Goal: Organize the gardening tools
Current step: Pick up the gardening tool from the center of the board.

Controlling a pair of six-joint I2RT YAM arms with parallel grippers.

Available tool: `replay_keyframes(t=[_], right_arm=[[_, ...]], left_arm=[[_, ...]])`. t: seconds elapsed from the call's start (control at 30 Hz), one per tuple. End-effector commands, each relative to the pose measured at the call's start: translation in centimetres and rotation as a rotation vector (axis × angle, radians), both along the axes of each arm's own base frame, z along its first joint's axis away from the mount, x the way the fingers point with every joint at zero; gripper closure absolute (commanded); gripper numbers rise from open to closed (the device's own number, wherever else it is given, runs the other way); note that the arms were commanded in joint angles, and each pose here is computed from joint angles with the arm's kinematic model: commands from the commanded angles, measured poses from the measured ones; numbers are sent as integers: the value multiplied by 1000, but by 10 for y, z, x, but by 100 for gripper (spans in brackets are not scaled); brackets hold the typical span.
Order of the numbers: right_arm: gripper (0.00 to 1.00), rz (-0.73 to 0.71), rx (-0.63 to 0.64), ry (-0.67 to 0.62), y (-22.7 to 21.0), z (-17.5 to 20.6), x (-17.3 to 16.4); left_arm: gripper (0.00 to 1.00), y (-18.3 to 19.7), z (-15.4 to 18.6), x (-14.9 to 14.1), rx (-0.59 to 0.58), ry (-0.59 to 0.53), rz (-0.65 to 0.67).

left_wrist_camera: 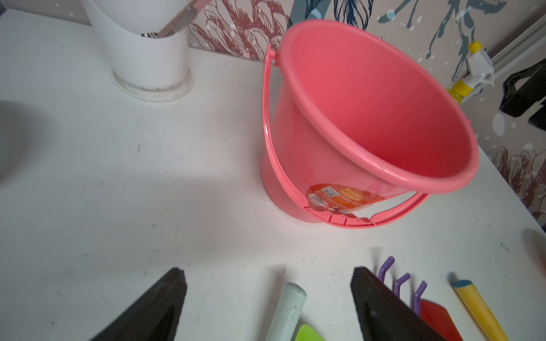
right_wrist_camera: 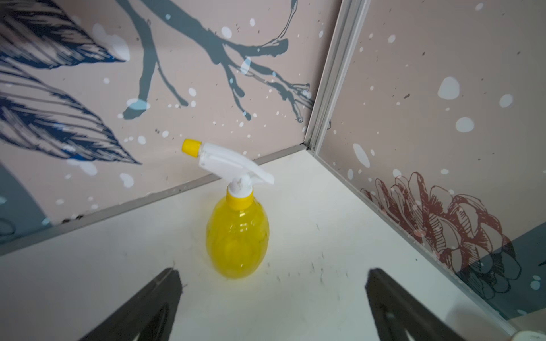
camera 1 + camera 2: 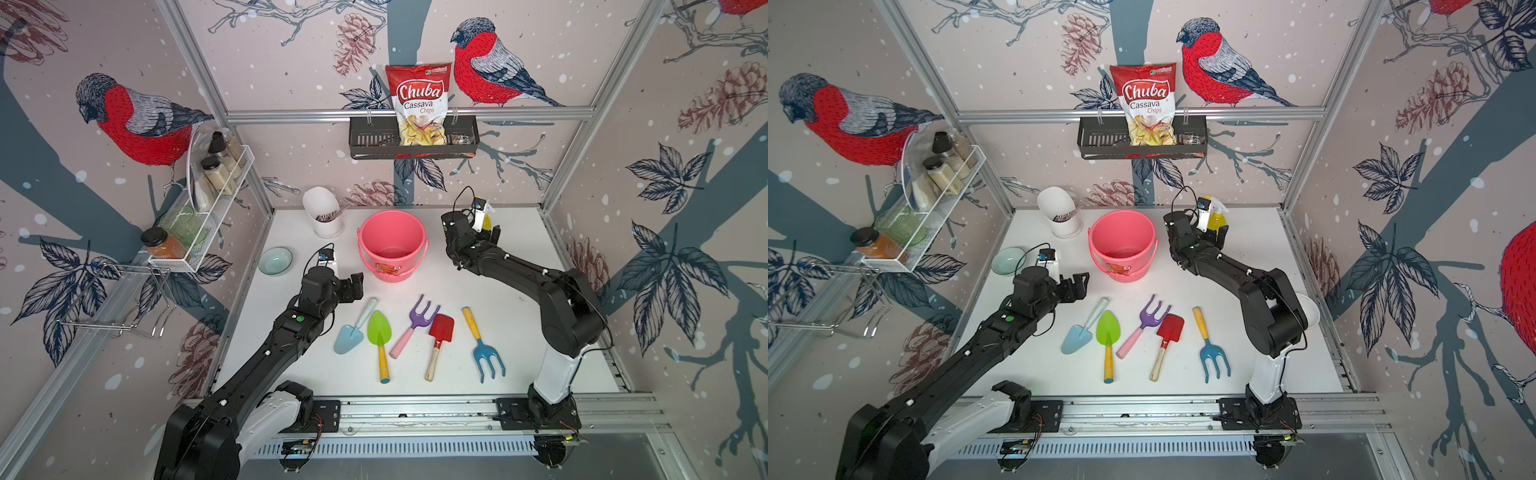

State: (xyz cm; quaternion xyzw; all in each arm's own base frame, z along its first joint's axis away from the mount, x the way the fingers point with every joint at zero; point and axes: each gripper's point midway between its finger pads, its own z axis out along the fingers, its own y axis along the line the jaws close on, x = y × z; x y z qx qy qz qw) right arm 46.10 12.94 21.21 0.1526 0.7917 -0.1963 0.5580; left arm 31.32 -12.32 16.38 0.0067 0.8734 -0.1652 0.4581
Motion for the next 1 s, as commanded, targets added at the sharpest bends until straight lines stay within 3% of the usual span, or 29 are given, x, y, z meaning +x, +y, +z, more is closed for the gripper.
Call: replay_keyframes(t=[0.0,0.13,0.33,0.47,0.8,0.97], right_arm=[[0,76,111,205,7,-35,-36],[0,209,259,336,25,-59,-67],[1,421,447,425,58,-70,-106],[0,460,459,459,64,-70,-122],[0,475,484,420,59,-57,-132],[0,470,496,411,57,-57,-132]], left_arm=[[10,-7,-22,-14,76,100,-34],[14,-21,-39,-22,110,180,-69],[19,-33,-68,-25,161,303,-110],[24,-38,-89,-27,206,391,-132],[29,-41,-118,-26,306,477,-143],[39,-44,-124,-21,320,488,-142]])
